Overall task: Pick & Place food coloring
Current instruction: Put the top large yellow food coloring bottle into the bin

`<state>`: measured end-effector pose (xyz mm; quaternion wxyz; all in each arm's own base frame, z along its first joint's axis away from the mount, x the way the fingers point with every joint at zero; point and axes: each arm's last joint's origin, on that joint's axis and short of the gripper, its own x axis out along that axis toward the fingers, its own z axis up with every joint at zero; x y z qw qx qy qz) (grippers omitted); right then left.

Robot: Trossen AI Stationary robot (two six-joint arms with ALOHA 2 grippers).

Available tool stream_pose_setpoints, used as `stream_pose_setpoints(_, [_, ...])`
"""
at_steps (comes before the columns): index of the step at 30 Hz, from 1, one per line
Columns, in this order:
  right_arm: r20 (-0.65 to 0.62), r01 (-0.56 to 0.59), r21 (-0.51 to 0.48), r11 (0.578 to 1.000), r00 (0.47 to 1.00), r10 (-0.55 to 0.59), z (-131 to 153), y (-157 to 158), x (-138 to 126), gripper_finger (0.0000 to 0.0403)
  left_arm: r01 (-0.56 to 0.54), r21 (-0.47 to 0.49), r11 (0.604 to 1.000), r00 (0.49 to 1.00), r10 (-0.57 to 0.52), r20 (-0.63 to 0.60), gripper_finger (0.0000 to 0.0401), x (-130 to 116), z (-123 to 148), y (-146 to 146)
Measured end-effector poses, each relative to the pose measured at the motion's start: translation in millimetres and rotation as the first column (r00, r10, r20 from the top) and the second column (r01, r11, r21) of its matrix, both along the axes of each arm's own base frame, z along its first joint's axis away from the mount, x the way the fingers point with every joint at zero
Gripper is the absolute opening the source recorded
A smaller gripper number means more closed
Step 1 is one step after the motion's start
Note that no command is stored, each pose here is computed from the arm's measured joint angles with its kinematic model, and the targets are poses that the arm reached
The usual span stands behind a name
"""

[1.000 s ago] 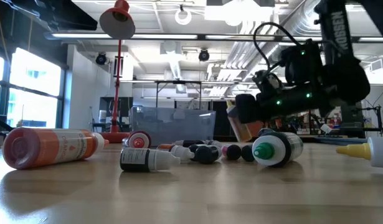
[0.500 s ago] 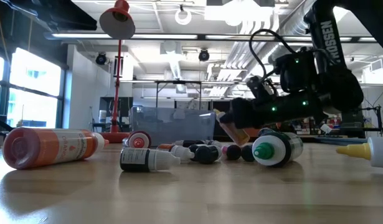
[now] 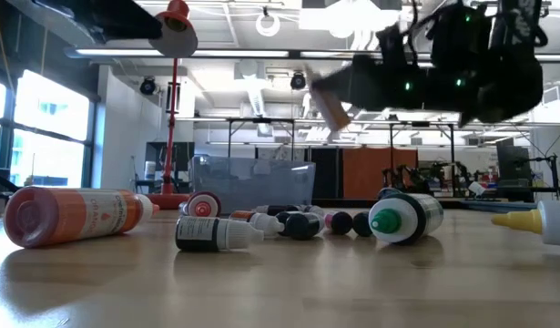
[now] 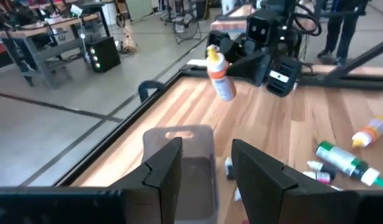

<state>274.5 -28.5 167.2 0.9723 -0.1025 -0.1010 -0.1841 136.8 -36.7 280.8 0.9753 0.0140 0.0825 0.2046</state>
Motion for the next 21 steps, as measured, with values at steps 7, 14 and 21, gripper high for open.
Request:
stream_pose_setpoints(7, [0.024,-0.173,-0.054,0.983,0.984,0.175,27.4,4.1,14.1,0.0153,0.151,0.058,0.987,0.988,-0.153,0.029,0.0170,20.9,3.0,-12.3])
stream_pose_setpoints(14, [-0.087,-0.345,0.031,0.938,0.934,0.346,40.5,10.8,45.3,0.0153,0.184,0.166,0.969,0.981,-0.192,0.036,0.0225,53.9,-2.1,-14.6])
stream_pose_setpoints(21, [-0.174,-0.410,-0.025,0.912,0.900,0.400,61.2,30.7,68.4,0.0153,0.201,0.021,0.979,0.974,-0.202,0.099,0.0238,88.5,-17.4,7.5])
